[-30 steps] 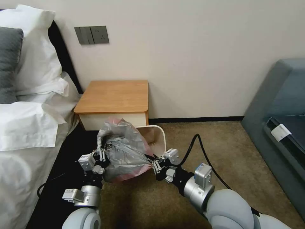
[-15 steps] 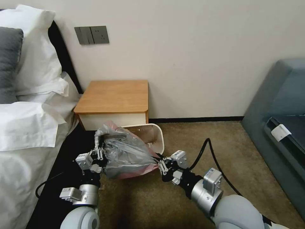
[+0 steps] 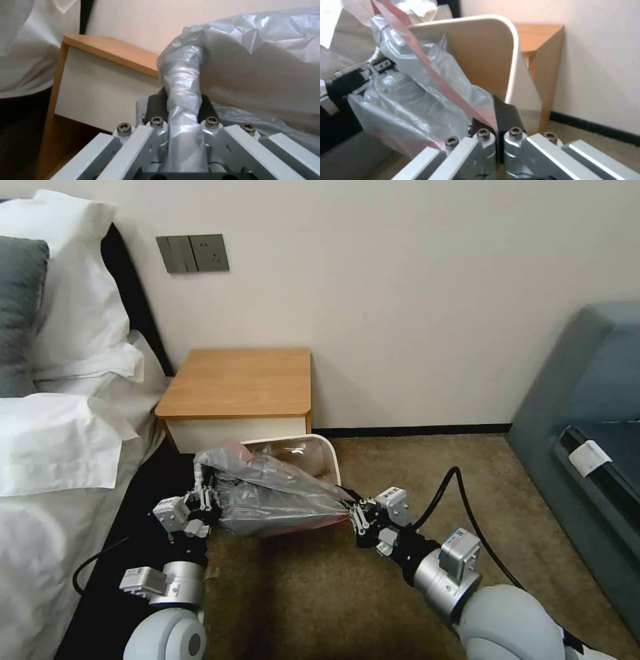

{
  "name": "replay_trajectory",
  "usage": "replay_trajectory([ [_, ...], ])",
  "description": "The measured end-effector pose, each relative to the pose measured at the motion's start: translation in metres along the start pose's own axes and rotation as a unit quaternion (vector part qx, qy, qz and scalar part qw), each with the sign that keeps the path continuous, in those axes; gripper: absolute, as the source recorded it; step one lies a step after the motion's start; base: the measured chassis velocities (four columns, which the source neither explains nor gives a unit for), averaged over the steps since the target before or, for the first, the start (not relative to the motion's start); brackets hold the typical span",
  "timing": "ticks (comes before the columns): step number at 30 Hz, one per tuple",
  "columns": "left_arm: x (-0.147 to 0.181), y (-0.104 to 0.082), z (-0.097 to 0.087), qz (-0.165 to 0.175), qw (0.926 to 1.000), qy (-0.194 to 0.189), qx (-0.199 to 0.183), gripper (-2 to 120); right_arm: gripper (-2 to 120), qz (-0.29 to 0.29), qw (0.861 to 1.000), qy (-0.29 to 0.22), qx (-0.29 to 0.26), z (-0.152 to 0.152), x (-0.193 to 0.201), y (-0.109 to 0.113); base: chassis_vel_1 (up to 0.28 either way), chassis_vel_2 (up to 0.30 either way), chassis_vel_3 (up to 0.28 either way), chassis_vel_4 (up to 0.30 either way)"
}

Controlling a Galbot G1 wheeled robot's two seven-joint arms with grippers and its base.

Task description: Pick up the garbage bag from the table and place it over the trash can.

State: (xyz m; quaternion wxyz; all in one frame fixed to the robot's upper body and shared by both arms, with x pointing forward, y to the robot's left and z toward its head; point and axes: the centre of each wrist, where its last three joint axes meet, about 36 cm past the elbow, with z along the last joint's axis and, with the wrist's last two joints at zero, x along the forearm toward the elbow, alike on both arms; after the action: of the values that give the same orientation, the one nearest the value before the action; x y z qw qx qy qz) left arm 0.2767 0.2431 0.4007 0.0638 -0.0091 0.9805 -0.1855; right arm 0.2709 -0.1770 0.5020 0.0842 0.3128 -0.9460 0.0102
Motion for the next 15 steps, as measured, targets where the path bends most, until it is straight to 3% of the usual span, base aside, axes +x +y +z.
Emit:
replay_trajectory([
  [2, 0.000, 0.000, 0.000, -0.001, 1.0000, 0.001, 0.000, 7, 2, -0.010, 1.000, -0.011, 0.004, -0.002, 0.001, 0.002, 0.000, 0.000, 0.000, 0.000],
  [3, 0.000, 0.000, 0.000, -0.003, 1.0000, 0.002, 0.000, 7, 10, -0.022, 1.000, -0.017, 0.008, -0.005, 0.003, 0.006, 0.000, 0.000, 0.000, 0.000],
  [5, 0.000, 0.000, 0.001, -0.004, 1.0000, 0.002, 0.000, 7, 11, -0.030, 0.999, -0.016, 0.009, -0.005, 0.005, 0.008, 0.000, 0.000, 0.000, 0.000],
  [7, -0.001, 0.001, 0.001, -0.007, 1.0000, 0.004, -0.001, 7, 23, -0.055, 0.998, -0.001, 0.025, -0.004, 0.013, 0.015, 0.000, 0.000, 0.000, 0.000],
  [15, 0.000, 0.001, 0.003, -0.008, 0.9999, 0.008, -0.003, 7, 48, -0.078, 0.996, -0.004, 0.052, -0.010, 0.019, 0.018, 0.000, 0.000, 0.000, 0.000],
])
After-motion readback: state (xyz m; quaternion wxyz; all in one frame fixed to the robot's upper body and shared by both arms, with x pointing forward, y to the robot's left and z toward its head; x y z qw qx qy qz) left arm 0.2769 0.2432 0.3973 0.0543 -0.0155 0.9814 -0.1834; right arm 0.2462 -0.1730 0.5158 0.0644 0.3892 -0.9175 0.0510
